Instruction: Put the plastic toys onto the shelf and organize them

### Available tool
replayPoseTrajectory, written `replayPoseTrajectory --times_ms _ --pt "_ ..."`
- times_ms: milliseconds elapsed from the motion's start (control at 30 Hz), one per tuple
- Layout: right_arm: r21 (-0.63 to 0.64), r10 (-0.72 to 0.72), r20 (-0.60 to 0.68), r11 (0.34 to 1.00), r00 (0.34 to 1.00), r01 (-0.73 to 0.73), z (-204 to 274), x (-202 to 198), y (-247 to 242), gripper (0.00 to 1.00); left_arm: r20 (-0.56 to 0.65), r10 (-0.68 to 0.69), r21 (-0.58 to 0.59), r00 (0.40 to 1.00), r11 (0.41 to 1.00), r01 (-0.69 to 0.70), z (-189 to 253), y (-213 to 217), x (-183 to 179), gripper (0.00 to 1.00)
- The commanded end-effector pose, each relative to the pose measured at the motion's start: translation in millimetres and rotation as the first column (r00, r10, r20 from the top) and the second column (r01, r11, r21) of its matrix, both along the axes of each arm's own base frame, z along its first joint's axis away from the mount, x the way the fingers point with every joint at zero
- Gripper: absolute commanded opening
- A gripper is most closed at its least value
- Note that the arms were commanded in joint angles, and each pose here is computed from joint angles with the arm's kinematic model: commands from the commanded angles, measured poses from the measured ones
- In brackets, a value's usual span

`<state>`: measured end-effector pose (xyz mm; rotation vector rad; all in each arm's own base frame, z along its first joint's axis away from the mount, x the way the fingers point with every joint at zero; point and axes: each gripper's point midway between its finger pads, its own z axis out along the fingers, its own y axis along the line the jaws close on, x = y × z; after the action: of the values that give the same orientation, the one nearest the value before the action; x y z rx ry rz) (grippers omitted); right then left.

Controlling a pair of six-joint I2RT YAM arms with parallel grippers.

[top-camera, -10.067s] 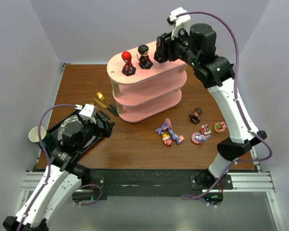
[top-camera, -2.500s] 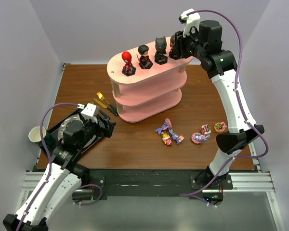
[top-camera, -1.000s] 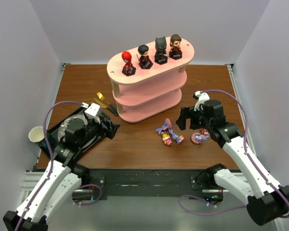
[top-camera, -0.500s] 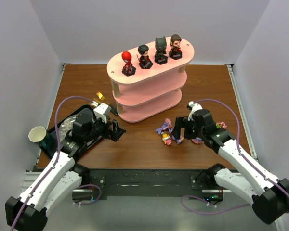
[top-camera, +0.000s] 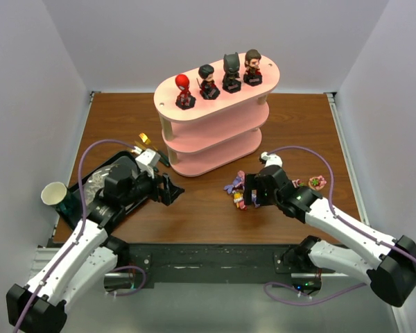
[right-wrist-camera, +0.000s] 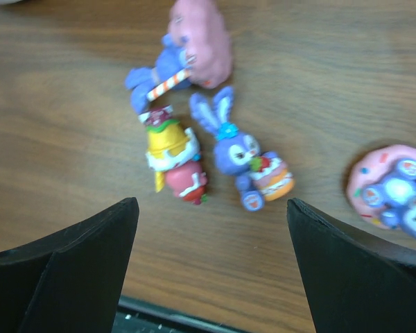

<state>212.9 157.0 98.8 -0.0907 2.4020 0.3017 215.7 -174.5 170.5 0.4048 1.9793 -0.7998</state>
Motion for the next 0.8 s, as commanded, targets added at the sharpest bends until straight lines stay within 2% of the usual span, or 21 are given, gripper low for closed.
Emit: replayPoseTrajectory --times_ms 0,167,333,767 --pt "-0.008 -0.055 0.061 0.998 0.997 0.056 18 13 -4 0.91 -0.01 -0.041 -0.1 0.999 0.994 0.04 8 -16 -6 1.0" --pt "-0.039 -0.03 0.029 0.999 0.999 0.031 14 12 -2 0.91 -0.036 -0.035 -0.168 0.999 0.985 0.029 11 -26 -8 1.0" --pt "0.02 -0.018 0.036 1.0 0.999 0.017 18 9 5 0.9 -0.049 -0.055 -0.195 0.997 0.98 0.045 12 -42 -8 1.0" --pt "0.045 0.018 0.059 0.999 0.998 -0.02 18 15 16 0.9 -0.072 -0.071 -0.132 0.995 0.989 0.061 0 -84 -7 1.0"
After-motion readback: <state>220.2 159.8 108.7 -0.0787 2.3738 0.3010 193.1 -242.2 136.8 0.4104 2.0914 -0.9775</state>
